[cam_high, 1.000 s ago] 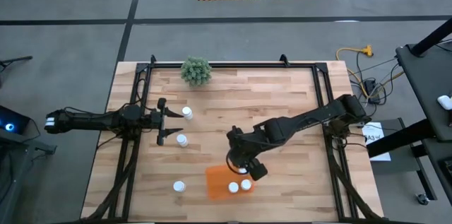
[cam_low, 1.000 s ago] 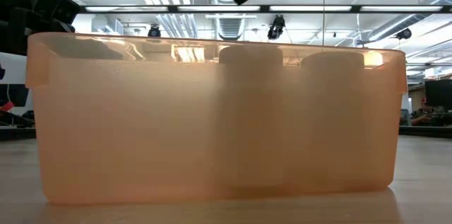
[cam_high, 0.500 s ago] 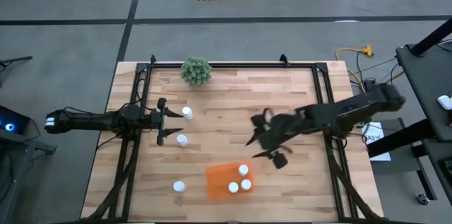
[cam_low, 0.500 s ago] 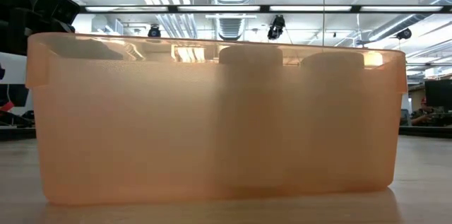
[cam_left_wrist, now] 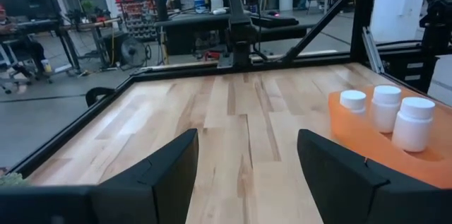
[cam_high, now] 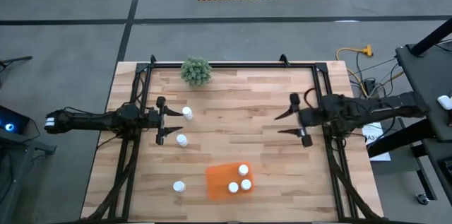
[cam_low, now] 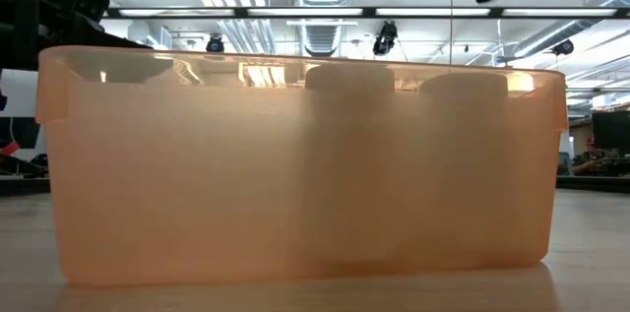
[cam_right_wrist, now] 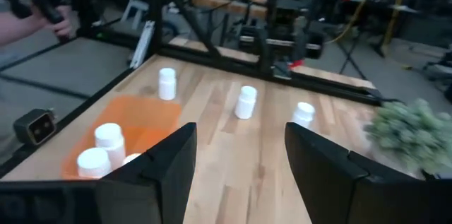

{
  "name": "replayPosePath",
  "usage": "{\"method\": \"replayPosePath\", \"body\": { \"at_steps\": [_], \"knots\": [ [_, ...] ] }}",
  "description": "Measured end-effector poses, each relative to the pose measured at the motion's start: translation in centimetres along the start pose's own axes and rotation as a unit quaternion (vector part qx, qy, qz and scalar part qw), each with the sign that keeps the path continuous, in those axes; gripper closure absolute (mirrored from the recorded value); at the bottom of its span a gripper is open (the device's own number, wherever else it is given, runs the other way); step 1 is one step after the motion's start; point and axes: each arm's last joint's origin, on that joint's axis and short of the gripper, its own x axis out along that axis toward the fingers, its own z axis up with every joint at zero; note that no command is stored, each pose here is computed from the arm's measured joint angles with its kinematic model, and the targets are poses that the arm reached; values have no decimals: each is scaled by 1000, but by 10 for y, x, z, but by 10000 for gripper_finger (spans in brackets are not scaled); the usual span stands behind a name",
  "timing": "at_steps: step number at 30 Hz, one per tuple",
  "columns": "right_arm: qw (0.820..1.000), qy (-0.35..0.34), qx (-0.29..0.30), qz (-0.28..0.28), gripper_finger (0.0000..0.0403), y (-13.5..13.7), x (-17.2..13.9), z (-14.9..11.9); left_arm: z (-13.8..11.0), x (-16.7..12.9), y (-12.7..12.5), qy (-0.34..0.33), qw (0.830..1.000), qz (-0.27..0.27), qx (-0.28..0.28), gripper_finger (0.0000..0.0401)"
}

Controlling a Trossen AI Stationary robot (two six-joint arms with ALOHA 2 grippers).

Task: Pick and place pill bottles into a basket
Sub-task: Put the bottom pill bottle into the bin

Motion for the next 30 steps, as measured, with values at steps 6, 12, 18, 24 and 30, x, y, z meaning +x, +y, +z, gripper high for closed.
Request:
{"method": "replayPosePath", "body": {
  "at_steps": [6,12,18,24,30],
  "knots": [
    [999,-29,25,-15,197,1,-21,-25,0,0,0,1,1000,0,-3,177],
    [997,-64,25,-16,197,6,-28,-54,0,0,0,1,998,-7,-60,177],
    [994,-104,17,-20,197,8,-41,-61,0,0,0,2,998,-7,-69,177],
    [991,-130,11,-23,197,11,-55,-70,0,0,0,1,998,-7,-69,177],
    [993,-115,15,-22,197,12,-65,-71,0,0,0,1,996,-7,-92,177]
  ]
}}
